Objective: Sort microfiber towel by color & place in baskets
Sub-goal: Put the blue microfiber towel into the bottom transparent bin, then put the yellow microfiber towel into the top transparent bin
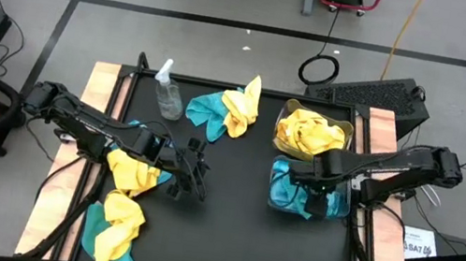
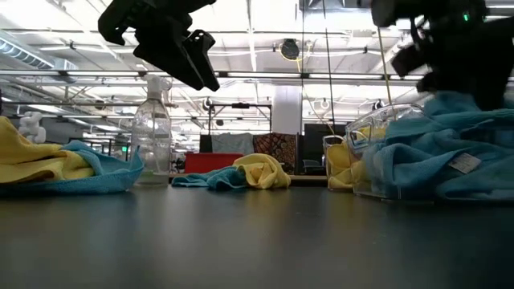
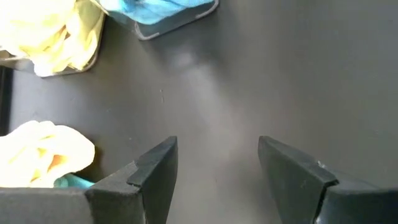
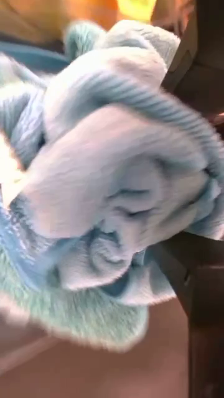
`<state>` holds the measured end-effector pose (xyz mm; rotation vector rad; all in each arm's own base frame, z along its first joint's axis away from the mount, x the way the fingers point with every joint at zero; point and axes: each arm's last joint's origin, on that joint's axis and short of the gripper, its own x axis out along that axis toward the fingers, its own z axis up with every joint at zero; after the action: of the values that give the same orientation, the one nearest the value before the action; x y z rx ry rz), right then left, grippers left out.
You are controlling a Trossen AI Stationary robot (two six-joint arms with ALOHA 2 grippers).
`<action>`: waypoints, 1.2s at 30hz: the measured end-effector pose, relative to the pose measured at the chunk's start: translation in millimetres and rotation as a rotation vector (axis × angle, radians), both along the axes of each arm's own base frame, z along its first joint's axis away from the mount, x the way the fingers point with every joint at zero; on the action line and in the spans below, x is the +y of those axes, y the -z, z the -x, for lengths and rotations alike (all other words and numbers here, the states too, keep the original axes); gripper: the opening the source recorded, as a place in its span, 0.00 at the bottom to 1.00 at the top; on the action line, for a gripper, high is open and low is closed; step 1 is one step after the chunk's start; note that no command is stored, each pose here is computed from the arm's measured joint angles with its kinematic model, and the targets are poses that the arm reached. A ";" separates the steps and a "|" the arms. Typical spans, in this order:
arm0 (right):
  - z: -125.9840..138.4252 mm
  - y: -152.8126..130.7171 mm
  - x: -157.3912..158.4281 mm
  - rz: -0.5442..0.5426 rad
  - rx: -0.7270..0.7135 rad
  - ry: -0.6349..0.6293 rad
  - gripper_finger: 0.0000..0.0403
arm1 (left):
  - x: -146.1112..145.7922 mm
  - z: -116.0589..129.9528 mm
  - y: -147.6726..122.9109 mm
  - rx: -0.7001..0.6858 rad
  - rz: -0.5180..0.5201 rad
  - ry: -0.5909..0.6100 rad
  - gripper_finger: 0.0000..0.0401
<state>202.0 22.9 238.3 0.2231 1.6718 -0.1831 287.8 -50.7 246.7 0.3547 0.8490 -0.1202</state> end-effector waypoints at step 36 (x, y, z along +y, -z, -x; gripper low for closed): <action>-72.1 -82.4 -4.9 0.273 -0.808 -0.093 0.66 | 1.5 7.7 6.0 0.098 0.015 -0.044 0.57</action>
<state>274.1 18.0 320.7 0.0014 0.8399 -0.2127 280.2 -49.2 240.8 0.3174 0.9514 -0.1039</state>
